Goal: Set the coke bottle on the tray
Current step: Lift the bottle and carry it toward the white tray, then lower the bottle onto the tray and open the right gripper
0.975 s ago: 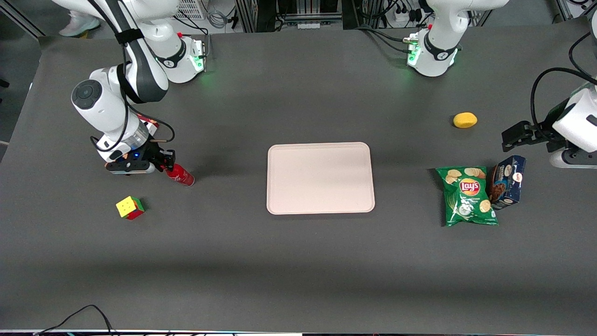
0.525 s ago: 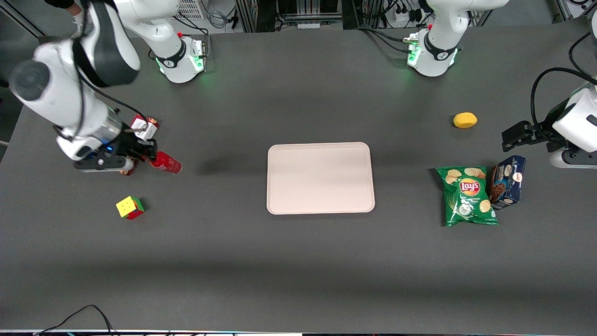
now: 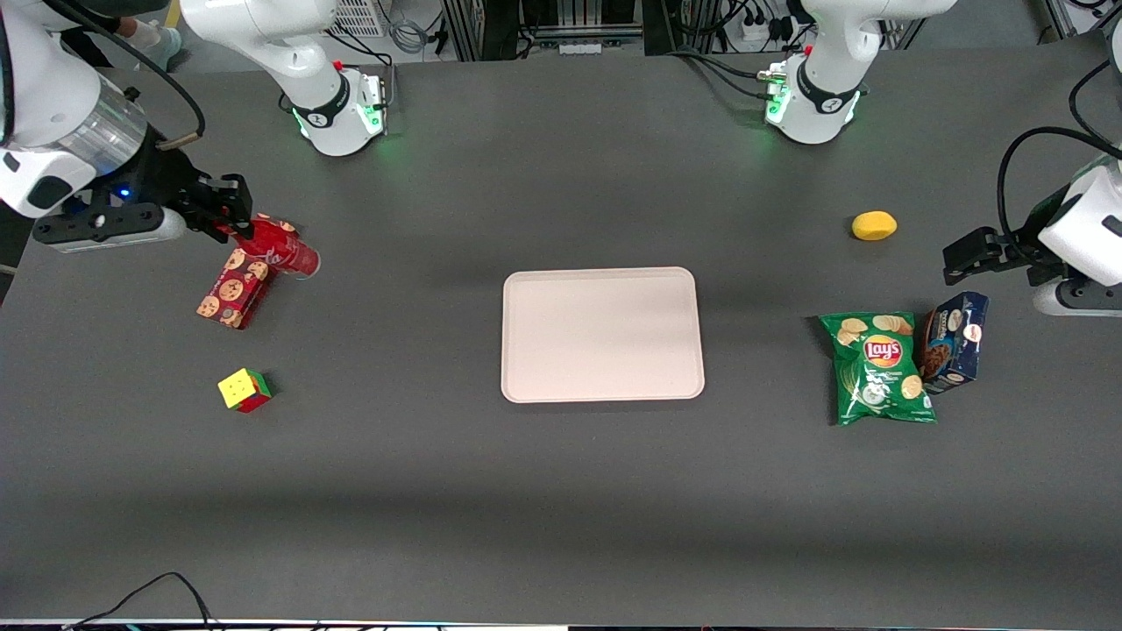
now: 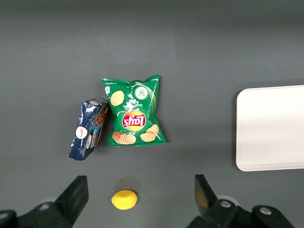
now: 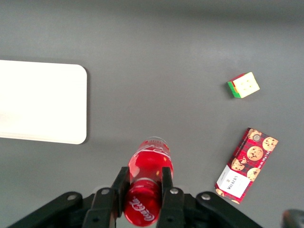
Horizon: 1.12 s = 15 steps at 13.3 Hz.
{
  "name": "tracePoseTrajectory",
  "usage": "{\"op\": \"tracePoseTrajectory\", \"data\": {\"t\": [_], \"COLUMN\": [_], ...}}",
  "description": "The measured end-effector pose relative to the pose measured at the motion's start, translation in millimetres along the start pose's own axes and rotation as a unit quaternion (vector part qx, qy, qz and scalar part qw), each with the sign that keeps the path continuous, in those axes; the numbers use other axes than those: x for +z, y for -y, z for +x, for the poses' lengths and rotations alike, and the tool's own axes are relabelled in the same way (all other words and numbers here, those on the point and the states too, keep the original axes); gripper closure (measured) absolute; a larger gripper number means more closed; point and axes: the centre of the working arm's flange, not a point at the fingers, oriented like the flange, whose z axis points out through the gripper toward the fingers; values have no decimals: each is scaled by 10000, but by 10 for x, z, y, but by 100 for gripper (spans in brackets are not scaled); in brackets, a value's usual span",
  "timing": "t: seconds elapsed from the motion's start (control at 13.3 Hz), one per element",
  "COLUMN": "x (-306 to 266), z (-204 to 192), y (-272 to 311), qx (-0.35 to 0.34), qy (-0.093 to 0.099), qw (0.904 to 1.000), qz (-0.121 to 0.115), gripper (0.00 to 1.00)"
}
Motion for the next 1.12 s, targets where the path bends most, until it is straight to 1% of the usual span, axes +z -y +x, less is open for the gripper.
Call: {"op": "tracePoseTrajectory", "data": {"t": [0.07, 0.15, 0.45, 0.67, 0.82, 0.9, 0.97, 1.12], "x": [40, 75, 228, 553, 878, 1081, 1315, 1819], "z": [1, -12, -224, -361, -314, -243, -159, 3], "y": [140, 367, 1548, 2316, 2631, 2731, 2810, 2905], "qx": [-47, -19, 463, 809, 884, 850, 843, 850], "qy": [21, 1, -231, -282, -350, -395, -451, -557], "qw": [10000, 10000, 9985, 9959, 9950, 9952, 9952, 9948], "qz": [8, 23, 173, 302, 316, 288, 211, -56], "gripper": [68, 68, 68, 68, 68, 68, 68, 68]}}
